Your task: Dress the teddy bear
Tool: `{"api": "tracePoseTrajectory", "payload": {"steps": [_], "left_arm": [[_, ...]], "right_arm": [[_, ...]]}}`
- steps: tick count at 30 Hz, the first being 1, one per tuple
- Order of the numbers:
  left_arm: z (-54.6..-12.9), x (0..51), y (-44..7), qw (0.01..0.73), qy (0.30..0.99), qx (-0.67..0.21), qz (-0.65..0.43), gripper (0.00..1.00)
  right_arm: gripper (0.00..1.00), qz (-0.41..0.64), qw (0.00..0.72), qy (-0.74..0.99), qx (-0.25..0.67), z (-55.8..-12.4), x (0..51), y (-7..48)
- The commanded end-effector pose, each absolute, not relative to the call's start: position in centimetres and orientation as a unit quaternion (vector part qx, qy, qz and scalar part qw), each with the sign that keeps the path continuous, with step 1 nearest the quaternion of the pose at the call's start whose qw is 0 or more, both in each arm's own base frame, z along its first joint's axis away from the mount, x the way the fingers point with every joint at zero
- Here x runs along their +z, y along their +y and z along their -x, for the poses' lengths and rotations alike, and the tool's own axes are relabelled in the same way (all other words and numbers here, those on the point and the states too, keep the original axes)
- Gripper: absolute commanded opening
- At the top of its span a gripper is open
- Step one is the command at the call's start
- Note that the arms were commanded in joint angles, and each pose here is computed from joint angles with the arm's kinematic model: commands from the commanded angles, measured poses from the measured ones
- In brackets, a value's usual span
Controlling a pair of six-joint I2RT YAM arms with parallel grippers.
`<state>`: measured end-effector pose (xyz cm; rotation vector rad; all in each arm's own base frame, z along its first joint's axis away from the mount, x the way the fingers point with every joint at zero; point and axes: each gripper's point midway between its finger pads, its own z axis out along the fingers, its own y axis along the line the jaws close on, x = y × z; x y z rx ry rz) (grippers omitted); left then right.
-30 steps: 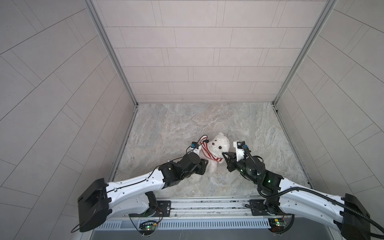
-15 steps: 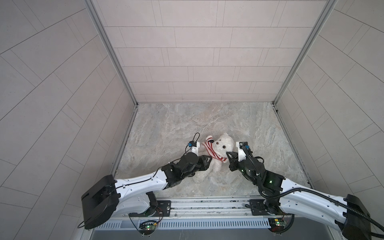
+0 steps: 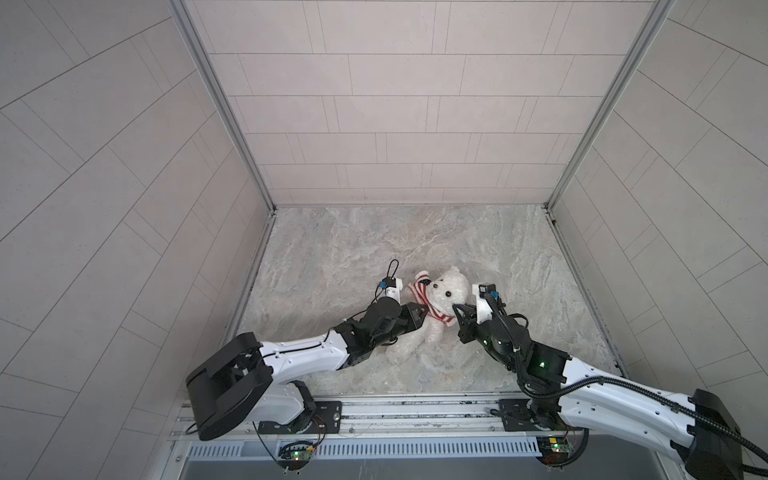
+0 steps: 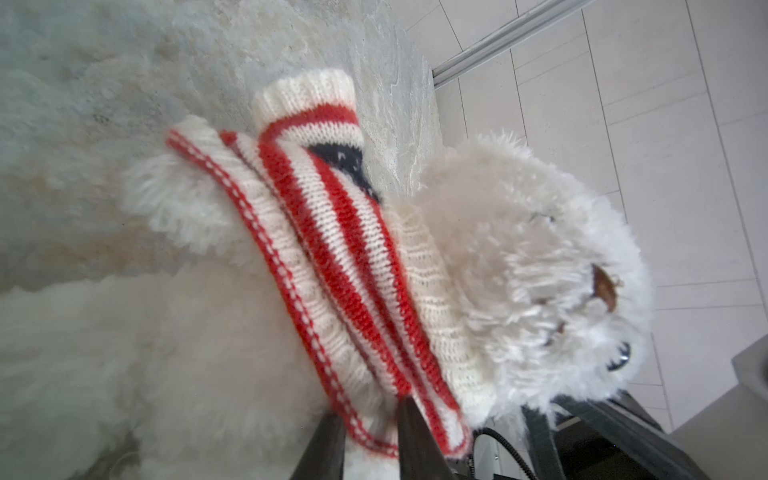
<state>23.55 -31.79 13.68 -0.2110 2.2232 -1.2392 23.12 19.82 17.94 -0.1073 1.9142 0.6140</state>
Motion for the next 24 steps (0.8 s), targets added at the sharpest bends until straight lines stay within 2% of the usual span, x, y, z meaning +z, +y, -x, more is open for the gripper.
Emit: {"api": "tracePoseTrajectory", "payload": {"steps": [1,7,12,18,24], "left_arm": [[-24.3,16.2,-32.9,0.304,0.806,-0.502,0.076,0.18],[-23.8,17.0,-33.3,0.304,0.800,-0.514,0.063,0.05],[-22.2,18.1,-34.3,0.303,0.799,-0.519,0.024,0.06],[-18.5,17.5,-35.7,0.258,0.819,-0.511,-0.028,0.09],[-15.9,15.2,-34.9,0.232,0.847,-0.477,-0.044,0.02]], "right_arm": [[0.00,0.032,0.554,0.784,0.279,-23.1,20.2,19.9],[0.00,0.028,0.555,0.786,0.272,-23.2,19.8,19.6],[0.00,0.017,0.557,0.785,0.269,-23.2,19.8,19.3],[0.00,-0.003,0.567,0.780,0.263,-23.3,20.3,18.3],[0.00,-0.026,0.576,0.775,0.258,-23.3,20.7,17.4]]}}
